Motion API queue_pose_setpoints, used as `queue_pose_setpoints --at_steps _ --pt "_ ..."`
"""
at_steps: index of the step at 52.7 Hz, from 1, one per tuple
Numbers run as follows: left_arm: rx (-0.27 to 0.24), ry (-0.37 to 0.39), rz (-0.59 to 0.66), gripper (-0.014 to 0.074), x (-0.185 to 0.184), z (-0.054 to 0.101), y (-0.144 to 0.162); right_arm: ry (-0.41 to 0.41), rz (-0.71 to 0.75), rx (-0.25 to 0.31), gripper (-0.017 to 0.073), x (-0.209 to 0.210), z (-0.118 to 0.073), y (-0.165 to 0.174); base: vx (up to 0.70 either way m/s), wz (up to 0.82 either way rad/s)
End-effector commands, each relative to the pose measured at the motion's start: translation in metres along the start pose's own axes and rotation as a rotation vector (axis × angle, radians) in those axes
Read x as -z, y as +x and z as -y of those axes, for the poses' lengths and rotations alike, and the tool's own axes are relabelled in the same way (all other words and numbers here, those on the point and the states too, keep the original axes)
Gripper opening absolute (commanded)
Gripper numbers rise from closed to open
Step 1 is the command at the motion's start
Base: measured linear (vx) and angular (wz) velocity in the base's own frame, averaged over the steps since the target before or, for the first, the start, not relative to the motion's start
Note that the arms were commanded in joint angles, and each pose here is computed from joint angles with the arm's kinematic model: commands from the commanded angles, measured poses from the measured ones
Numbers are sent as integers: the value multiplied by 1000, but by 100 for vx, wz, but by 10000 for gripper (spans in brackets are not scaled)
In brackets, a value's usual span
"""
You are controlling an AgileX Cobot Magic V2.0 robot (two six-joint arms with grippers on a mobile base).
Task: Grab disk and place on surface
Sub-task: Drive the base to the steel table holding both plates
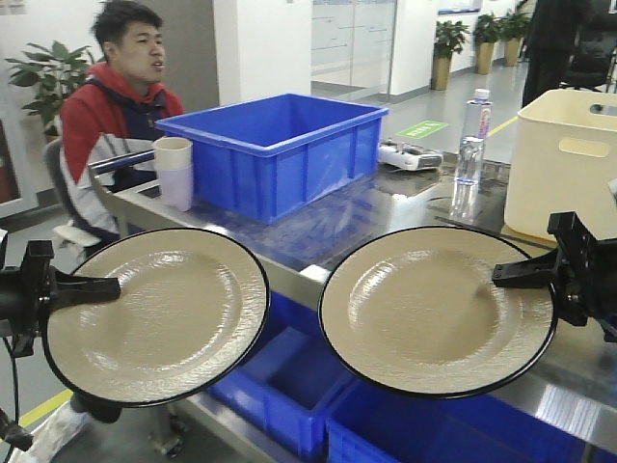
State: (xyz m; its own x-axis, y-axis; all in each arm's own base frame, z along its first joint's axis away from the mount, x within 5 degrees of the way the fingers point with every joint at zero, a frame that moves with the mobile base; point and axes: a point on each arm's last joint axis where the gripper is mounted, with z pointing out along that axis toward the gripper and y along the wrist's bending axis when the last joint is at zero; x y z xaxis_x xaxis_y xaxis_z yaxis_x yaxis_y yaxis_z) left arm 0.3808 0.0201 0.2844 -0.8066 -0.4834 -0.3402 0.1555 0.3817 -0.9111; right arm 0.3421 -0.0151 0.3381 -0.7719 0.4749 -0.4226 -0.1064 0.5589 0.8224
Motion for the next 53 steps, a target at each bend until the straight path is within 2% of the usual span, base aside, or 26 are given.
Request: queue_pose_setpoints --at_steps 1,18,53 --pt "-26 176 48 -2 11 46 -5 -122 86 7 -9 16 -33 -6 32 -23" --pt "-26 176 48 -2 11 46 -5 -121 88 6 -9 16 -33 -7 29 -39" --pt "-26 176 49 -1 11 46 -5 -120 90 6 -9 16 -33 -7 19 -66"
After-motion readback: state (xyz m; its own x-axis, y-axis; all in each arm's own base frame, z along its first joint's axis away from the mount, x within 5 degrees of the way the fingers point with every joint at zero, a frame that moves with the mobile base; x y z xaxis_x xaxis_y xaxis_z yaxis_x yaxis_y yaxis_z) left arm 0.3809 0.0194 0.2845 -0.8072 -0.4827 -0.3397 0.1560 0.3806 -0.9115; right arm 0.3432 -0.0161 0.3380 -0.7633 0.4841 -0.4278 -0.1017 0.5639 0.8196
